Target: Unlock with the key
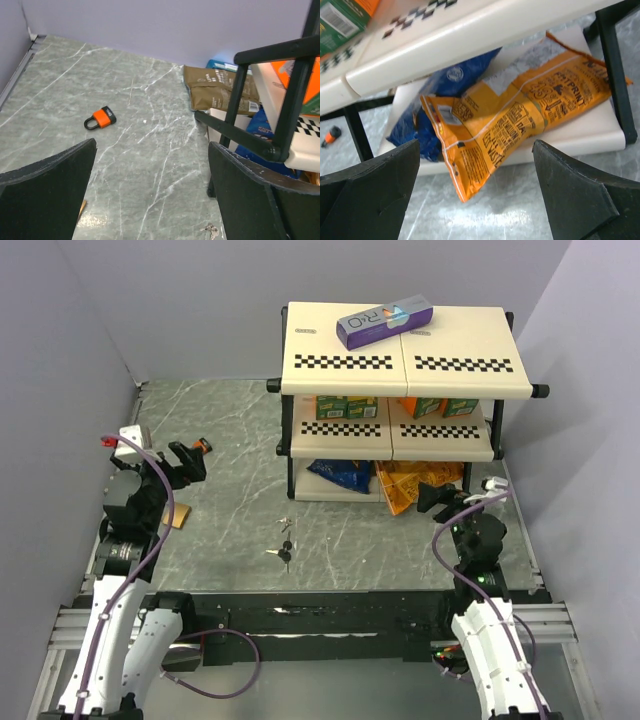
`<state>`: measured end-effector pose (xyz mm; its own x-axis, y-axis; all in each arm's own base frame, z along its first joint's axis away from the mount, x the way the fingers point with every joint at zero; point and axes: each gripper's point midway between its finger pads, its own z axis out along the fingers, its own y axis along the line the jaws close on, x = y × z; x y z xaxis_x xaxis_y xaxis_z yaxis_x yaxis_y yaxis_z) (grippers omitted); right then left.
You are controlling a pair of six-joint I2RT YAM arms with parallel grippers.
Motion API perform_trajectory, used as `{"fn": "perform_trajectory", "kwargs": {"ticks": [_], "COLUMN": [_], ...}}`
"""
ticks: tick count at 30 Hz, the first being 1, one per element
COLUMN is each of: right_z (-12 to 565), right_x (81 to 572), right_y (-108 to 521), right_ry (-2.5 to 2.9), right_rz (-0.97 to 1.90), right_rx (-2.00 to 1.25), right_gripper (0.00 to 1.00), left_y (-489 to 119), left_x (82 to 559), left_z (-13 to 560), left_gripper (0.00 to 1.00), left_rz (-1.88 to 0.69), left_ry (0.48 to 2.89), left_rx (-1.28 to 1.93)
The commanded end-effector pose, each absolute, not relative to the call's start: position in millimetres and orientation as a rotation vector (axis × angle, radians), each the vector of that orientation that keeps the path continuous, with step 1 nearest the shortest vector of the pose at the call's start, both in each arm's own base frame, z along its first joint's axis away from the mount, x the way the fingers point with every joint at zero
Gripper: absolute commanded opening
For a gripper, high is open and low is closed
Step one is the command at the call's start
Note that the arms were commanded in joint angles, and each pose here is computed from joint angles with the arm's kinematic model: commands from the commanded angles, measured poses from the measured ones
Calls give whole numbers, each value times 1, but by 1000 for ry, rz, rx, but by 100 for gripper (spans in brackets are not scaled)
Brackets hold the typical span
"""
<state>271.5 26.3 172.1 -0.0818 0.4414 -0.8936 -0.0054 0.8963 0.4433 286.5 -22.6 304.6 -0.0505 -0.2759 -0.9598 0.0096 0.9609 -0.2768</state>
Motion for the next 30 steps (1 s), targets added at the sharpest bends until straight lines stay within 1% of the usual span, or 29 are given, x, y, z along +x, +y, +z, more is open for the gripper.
{"fn": "perform_trajectory", "kwargs": {"ticks": [1,7,10,11,12,14,15,17,18,20,21,22,23,24,25,26,27,28,30], "right_z": [200,203,202,210,200,206,198,198,188,195,184,182,192,176,173,182,166,163,152], "right_x": [274,272,275,275,277,279,276,277,274,276,279,271,276,277,269,272,273,268,272], "right_y": [27,36,49,59,63,75,103,123,147,169,181,202,214,230,249,264,277,292,316], "right_ry": [1612,1651,1697,1696,1747,1765,1813,1838,1886,1868,1909,1919,1903,1954,1969,1953,1989,1991,2011], "right_rz": [359,380,400,421,399,388,428,440,491,526,524,555,564,546,559,572,548,566,567], "right_rx": [285,226,177,138,128,99,27,15,-22,-29,-31,-83,-86,-128,-182,-199,-253,-302,-366], "right_gripper": [99,99,99,99,98,98,98,98,97,95,94,93,91,91,90,88,86,83,80], "left_y": [-16,-18,-18,-19,-20,-19,-20,-25,-25,-28,-29,-29,-30,-31,-31,-31,-31,-31,-34], "left_x": [288,284,284,284,286,287,288,290,291,292,292,293,293,293,293,293,293,293,294], "left_z": [321,326,319,314,310,308,307,304,303,299,297,297,296,295,295,295,295,294,293], "left_gripper": [99,99,99,99,99,99,100,99,99,99,99,99,99,99,99,100,99,99,100], "left_rz": [-229,-239,-250,-250,-252,-255,-257,-275,-276,-287,-286,-288,-293,-297,-297,-299,-300,-300,-314], "left_ry": [1573,1554,1566,1578,1590,1600,1610,1622,1629,1649,1657,1660,1662,1663,1663,1661,1659,1662,1666], "left_rx": [-273,-260,-273,-276,-272,-288,-285,-259,-259,-249,-247,-248,-246,-242,-240,-238,-239,-240,-225]}}
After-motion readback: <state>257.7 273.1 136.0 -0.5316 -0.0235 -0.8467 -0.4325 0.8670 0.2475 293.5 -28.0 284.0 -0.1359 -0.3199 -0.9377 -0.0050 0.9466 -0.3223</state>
